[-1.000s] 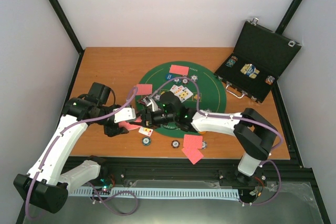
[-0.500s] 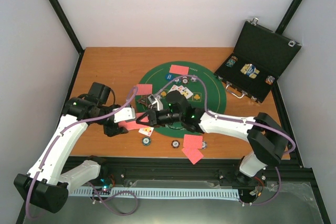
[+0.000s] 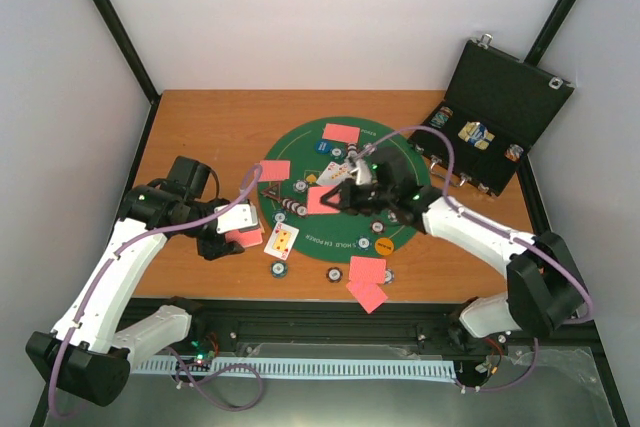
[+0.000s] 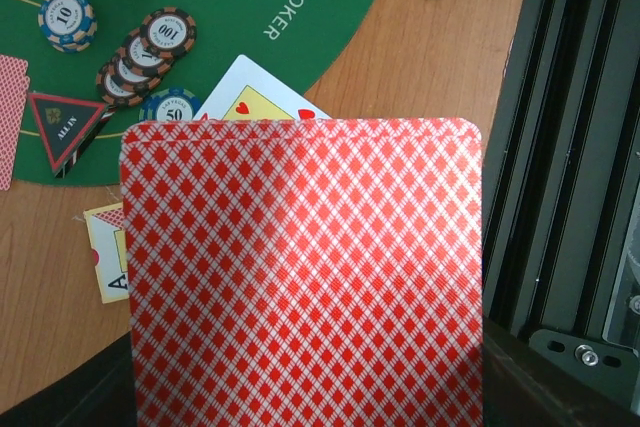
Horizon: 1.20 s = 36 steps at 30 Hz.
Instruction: Distribute texas hold em gaming equipment
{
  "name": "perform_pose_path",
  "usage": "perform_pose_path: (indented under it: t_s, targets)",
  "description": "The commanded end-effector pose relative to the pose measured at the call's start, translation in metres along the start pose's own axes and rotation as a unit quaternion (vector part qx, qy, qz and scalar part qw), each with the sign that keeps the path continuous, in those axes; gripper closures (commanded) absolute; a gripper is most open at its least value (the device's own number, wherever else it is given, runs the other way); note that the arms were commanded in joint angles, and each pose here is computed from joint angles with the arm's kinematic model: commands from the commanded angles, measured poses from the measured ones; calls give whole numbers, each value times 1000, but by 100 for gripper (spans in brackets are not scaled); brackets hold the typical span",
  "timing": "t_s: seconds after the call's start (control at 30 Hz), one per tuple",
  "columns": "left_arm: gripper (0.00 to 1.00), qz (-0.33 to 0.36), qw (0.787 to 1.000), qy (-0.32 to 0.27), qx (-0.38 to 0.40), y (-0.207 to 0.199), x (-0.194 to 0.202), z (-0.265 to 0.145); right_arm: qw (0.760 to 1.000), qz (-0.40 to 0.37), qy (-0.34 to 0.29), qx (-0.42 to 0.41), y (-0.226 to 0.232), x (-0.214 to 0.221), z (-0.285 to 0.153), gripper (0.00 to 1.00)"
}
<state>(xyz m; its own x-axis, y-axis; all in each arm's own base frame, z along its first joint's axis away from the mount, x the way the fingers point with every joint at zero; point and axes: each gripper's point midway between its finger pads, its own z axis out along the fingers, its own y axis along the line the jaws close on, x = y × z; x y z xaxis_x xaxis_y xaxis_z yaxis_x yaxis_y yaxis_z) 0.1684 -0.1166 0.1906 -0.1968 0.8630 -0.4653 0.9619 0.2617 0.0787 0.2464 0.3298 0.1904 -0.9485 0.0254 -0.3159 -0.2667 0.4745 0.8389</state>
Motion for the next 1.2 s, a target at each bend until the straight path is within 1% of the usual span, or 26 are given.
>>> perform_pose_path:
  t_s: [0.0, 0.03, 0.07, 0.23, 0.33, 0.6, 0.77, 0.87, 0.9, 0.93, 0.97, 1.07, 1.17]
  targets:
    - [47, 5, 1000, -22, -14, 6, -13, -11, 993, 3, -5, 117, -70, -26, -33, 94]
    - [48, 4, 1000, -21, -13, 6, -13, -10, 988, 7, 3, 156, -87, -31, -37, 94]
    - [47, 4, 1000, -21, -11, 5, -13, -10, 985, 8, 6, 174, -99, -38, -40, 94]
    - [47, 3, 1000, -19, -12, 6, -12, -10, 982, 21, -11, 189, -132, -79, -45, 92]
    - [47, 2, 1000, -20, -12, 5, -12, -10, 979, 30, -5, 199, -153, -95, -40, 92]
    - [48, 2, 1000, -16, -15, 6, -11, -11, 975, 55, 15, 217, -197, -118, -26, 94]
    - [47, 1, 1000, -13, -13, 6, -10, -9, 970, 75, 18, 232, -221, -117, -29, 94]
    - [47, 1, 1000, -18, -14, 6, -11, -10, 964, 80, 30, 253, -234, -109, -31, 89]
    - [48, 1, 1000, -19, -13, 6, -12, -10, 962, 80, 33, 260, -237, -107, -31, 85]
    - [47, 0, 1000, -19, -12, 6, -12, -10, 959, 79, 35, 269, -241, -106, -33, 80]
    - [47, -1, 1000, -19, -11, 5, -12, -10, 958, 78, 37, 274, -242, -105, -34, 72]
    - [47, 0, 1000, -18, -12, 5, -11, -9, 953, 71, 36, 292, -242, -106, -41, 54]
    - [47, 1, 1000, -17, -14, 5, -10, -9, 950, 60, 28, 305, -234, -112, -50, 43]
